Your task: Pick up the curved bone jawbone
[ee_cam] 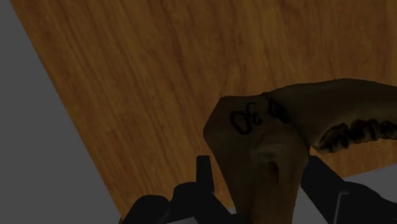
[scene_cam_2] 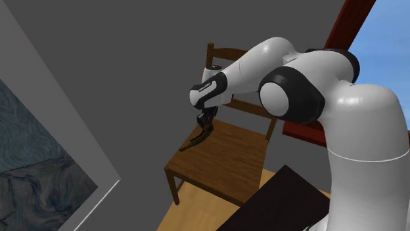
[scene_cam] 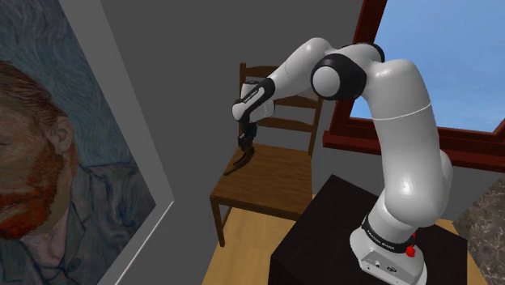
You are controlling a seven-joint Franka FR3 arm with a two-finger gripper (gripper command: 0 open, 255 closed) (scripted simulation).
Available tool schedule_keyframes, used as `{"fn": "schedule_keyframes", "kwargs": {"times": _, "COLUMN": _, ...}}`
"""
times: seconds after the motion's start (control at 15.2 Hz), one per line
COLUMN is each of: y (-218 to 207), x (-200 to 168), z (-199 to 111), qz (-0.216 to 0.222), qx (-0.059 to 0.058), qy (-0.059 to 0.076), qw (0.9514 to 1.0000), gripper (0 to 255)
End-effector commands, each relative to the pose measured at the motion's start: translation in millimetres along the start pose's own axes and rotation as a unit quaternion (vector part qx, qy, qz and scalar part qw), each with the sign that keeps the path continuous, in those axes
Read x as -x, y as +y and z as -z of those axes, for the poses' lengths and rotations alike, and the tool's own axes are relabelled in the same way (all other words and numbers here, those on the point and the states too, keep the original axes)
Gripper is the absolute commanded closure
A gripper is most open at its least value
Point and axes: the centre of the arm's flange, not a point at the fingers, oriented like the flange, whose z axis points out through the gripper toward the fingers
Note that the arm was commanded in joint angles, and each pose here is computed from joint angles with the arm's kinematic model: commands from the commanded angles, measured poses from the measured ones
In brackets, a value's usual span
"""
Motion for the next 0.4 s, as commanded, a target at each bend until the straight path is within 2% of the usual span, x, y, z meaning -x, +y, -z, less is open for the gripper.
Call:
{"fn": "schedule_keyframes", "kwargs": {"times": 0.0, "y": -1, "x": 0, "z": 11, "qz": 0.000, "qx": 0.000, "qy": 0.000, "qw": 1.0000, "gripper": 255}}
{"fn": "schedule_keyframes", "kwargs": {"times": 0.33, "y": -2, "x": -1, "z": 27, "qz": 0.000, "qx": 0.000, "qy": 0.000, "qw": 1.0000, "gripper": 255}}
